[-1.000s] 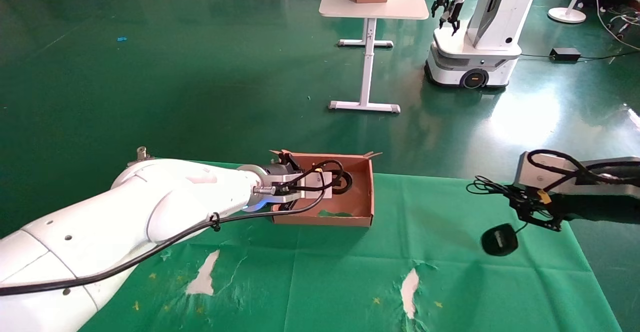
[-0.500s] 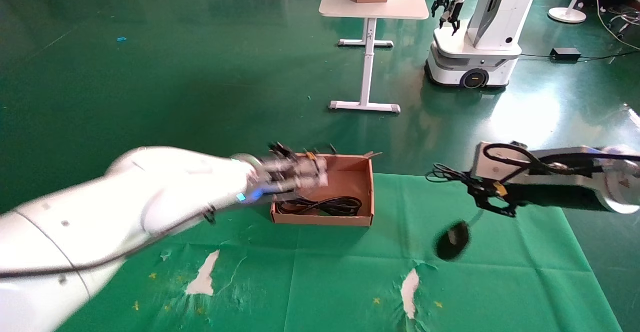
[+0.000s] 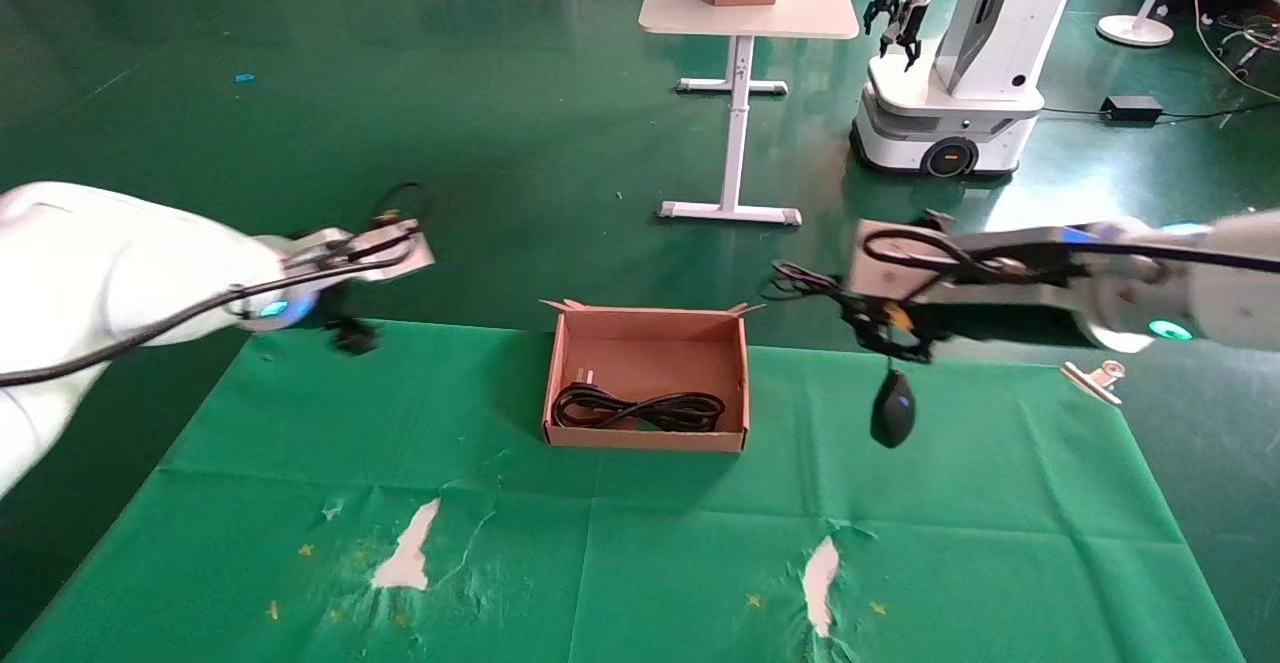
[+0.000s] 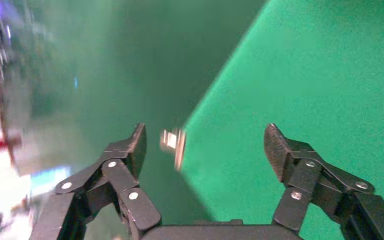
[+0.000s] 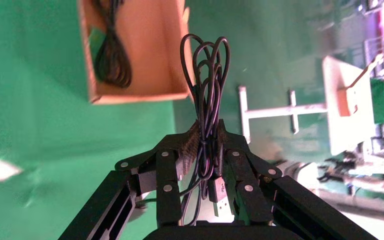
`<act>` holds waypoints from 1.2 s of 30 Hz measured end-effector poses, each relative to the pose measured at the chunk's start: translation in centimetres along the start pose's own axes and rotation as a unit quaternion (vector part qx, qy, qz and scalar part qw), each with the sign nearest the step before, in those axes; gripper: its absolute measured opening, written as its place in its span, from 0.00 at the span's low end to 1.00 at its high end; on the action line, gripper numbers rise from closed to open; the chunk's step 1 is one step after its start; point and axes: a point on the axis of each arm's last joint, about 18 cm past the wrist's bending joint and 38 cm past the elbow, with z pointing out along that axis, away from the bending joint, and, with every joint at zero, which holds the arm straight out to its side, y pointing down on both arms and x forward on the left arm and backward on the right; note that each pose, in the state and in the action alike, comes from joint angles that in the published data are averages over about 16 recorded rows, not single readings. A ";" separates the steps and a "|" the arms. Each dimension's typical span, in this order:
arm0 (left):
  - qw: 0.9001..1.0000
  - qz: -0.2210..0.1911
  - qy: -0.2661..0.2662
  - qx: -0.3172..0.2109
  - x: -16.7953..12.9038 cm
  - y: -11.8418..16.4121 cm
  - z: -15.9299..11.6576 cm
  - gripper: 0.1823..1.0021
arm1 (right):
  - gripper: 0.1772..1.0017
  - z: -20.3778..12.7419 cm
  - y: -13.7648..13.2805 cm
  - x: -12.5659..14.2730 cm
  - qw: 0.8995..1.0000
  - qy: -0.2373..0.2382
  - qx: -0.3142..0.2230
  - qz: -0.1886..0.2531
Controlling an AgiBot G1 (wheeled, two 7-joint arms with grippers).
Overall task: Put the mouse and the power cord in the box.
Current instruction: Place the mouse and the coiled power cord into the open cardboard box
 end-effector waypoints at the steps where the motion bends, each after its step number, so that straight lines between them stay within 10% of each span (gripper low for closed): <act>1: 1.000 -0.002 -0.001 -0.006 -0.2 0.4 0.0 0.73 | 0.07 0.5 -0.6 0.2 1.000 0.002 0.004 -0.004; 16: 1.000 -0.007 -0.004 -0.026 -0.6 1.4 -0.1 0.96 | 0.07 11.2 -8.4 -0.4 0.999 -0.004 0.030 -0.034; 36: 1.000 -0.008 -0.004 -0.028 -0.6 1.5 -0.1 1.00 | 0.10 15.7 -7.3 -2.3 1.000 -0.002 -0.021 -0.021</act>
